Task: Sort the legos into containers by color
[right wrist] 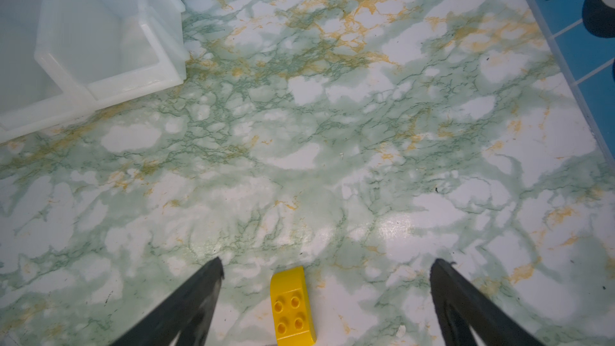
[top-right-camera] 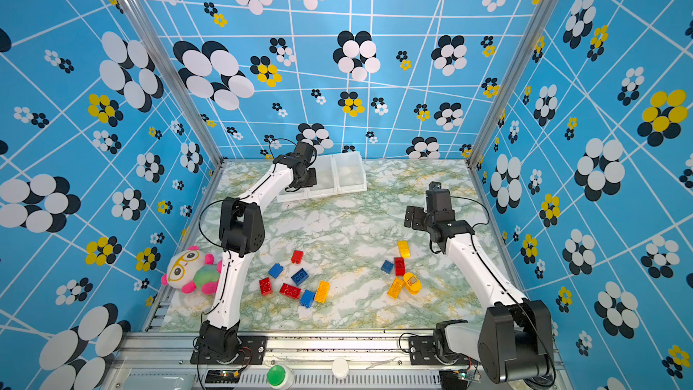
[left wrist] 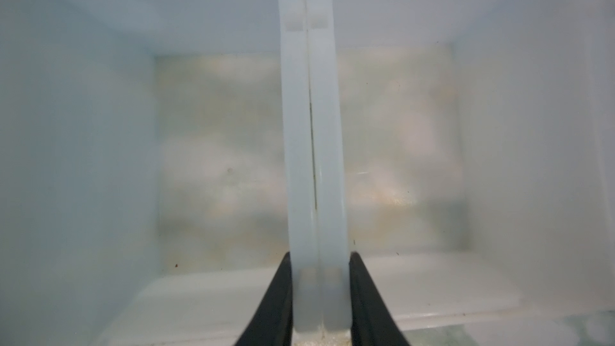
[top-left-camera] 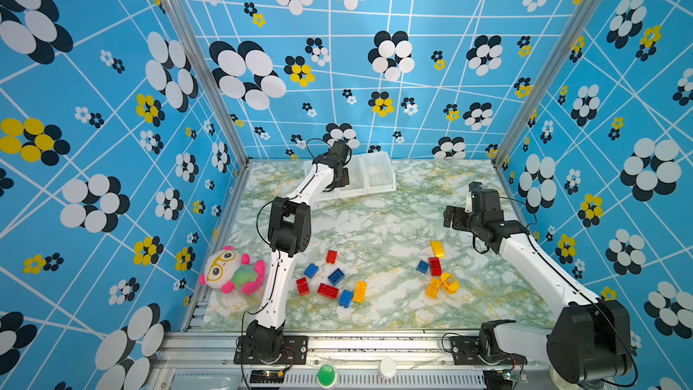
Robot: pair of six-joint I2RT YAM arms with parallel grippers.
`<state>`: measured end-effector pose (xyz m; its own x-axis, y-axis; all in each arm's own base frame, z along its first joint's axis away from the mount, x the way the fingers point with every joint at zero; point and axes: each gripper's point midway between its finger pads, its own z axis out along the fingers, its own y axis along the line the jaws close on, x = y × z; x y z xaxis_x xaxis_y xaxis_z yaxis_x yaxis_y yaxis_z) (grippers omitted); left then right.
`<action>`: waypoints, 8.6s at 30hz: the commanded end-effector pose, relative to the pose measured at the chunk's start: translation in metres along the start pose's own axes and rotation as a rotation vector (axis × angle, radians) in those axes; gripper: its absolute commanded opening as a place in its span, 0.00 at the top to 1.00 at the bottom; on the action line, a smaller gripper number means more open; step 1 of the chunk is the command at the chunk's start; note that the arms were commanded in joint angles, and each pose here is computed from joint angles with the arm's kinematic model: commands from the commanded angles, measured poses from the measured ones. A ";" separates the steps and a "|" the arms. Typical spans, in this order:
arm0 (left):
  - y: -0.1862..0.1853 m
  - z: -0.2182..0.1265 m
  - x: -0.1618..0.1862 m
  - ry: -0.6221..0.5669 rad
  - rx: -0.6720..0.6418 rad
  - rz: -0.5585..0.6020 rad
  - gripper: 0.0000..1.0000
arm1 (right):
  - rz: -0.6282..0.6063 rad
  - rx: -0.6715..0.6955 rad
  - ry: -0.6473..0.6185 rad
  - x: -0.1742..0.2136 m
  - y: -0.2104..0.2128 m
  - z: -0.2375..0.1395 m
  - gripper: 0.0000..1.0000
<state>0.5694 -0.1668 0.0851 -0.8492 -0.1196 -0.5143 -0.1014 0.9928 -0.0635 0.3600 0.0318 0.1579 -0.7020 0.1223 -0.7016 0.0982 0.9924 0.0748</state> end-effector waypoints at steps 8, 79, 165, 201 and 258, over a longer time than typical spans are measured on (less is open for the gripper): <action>-0.014 -0.019 0.025 0.042 0.021 0.021 0.86 | 0.006 -0.001 -0.002 -0.006 0.002 -0.010 0.01; -0.073 -0.164 0.119 -0.092 0.272 0.015 0.24 | 0.098 -0.067 0.252 0.079 0.009 -0.040 0.01; 0.035 -0.189 0.177 -0.061 0.407 -0.199 0.13 | -0.137 0.005 0.458 0.098 0.045 0.029 0.89; 0.039 -0.195 0.183 -0.050 0.430 -0.212 0.11 | -0.223 -0.162 0.296 0.002 0.160 0.041 0.88; 0.041 -0.201 0.182 -0.061 0.459 -0.225 0.09 | -0.141 -0.086 0.412 0.083 0.089 -0.030 0.31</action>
<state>0.3099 -0.1496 0.1595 -0.8019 -0.3297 -0.4983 -0.0238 0.8509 -0.5247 0.3175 0.1469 0.1363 -0.9004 -0.0684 -0.4298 -0.1177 0.9890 0.0892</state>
